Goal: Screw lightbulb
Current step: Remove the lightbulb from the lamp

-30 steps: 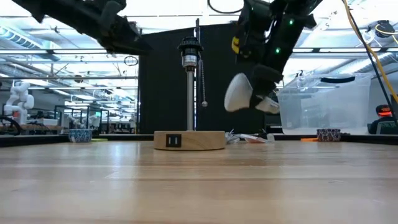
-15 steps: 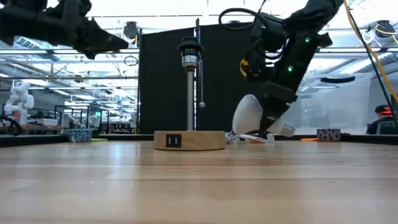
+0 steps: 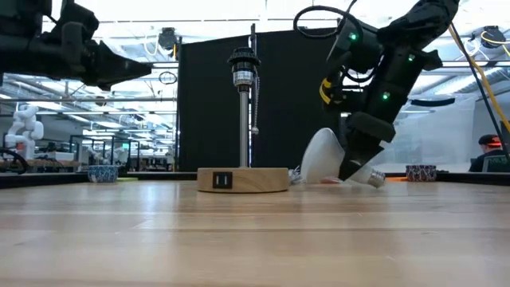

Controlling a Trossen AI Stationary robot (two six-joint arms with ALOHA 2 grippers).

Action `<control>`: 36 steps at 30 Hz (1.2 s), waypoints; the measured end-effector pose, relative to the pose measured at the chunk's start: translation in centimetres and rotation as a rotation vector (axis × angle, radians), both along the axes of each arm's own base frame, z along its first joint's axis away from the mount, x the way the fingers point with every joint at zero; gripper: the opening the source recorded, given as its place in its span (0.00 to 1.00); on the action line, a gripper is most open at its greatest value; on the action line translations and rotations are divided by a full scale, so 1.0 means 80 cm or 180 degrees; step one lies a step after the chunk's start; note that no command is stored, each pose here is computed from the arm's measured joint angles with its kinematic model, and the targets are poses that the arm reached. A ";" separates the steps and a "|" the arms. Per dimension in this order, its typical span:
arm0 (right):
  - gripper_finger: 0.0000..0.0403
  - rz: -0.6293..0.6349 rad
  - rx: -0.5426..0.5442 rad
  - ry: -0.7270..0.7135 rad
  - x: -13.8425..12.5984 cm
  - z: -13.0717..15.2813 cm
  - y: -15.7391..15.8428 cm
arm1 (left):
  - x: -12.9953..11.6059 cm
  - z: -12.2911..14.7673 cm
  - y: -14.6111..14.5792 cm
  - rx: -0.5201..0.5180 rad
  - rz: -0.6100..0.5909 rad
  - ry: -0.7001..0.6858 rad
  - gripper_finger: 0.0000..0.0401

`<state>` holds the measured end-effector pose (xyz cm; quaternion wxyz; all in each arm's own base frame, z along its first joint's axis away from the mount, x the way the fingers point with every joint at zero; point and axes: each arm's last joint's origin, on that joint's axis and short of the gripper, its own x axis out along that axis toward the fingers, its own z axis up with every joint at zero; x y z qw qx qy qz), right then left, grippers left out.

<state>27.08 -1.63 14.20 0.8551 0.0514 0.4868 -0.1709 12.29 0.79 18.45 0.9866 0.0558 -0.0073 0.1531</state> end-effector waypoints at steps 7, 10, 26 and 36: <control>0.43 0.0043 -0.0014 -0.0057 0.004 -0.002 0.002 | -0.006 -0.015 -0.001 0.0001 -0.0056 -0.0011 0.00; 0.43 0.0034 -0.0027 -0.0013 0.006 -0.009 0.001 | -0.007 -0.017 -0.001 -0.0004 -0.0081 0.0010 0.00; 0.42 0.0051 -0.0025 -0.0042 0.012 -0.015 0.001 | -0.014 -0.014 -0.002 0.0155 -0.0220 -0.0009 0.00; 0.43 0.0084 -0.0058 -0.0039 0.012 -0.015 0.001 | -0.033 -0.014 -0.003 0.0148 -0.0249 -0.0106 0.00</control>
